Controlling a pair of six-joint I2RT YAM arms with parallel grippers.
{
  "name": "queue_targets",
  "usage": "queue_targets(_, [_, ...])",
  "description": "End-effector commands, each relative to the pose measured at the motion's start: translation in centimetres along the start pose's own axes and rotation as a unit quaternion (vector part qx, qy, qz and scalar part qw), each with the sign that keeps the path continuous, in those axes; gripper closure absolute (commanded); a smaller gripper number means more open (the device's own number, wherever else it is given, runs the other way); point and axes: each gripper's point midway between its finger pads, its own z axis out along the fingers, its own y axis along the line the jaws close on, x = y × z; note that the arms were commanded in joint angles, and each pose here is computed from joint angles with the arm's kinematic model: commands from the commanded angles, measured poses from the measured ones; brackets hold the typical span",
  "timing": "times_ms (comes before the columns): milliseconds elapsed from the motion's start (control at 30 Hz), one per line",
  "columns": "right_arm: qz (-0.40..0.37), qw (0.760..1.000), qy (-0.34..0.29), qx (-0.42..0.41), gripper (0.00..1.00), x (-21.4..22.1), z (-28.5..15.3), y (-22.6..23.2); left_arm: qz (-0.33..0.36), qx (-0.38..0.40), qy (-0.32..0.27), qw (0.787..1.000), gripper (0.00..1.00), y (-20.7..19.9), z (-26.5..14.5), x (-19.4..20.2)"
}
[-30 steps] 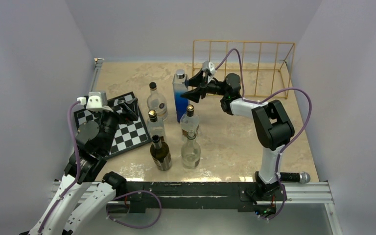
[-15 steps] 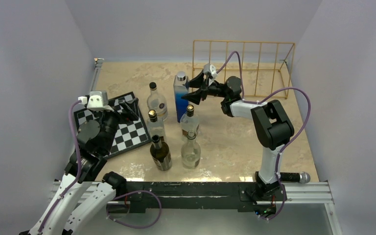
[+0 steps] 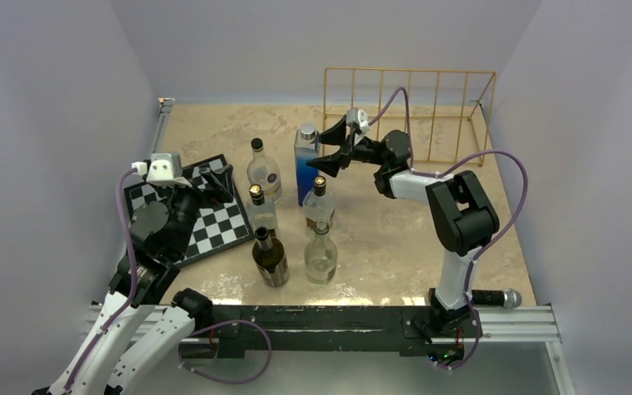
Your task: Take the wine bottle off the wine rack
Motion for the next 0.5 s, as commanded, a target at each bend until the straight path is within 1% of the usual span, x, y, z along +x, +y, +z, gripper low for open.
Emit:
queue_targets(0, [-0.112,0.992,-0.058,0.005,0.24,-7.3,0.2,0.7,-0.004,0.013,-0.019,1.0,0.01,-0.7,0.2,-1.1])
queue_targets(100, [-0.118,0.991,-0.058,0.006,0.16,-7.8,0.2,0.9,-0.003,0.012,-0.019,1.0,0.01,-0.6,0.2,-1.1])
queue_targets(167, [-0.121,0.991,-0.056,0.008,0.13,-8.1,0.1,1.0,-0.003,0.012,-0.021,1.0,0.01,-0.6,0.1,-1.2])
queue_targets(300, [-0.126,0.99,-0.059,0.015,0.11,-9.5,0.1,1.2,-0.003,0.01,-0.022,1.0,0.01,-0.5,0.1,-1.3])
queue_targets(467, [-0.137,0.988,-0.069,0.019,0.11,-12.4,0.1,1.8,-0.004,0.009,-0.024,1.0,0.01,-0.5,0.0,-1.4])
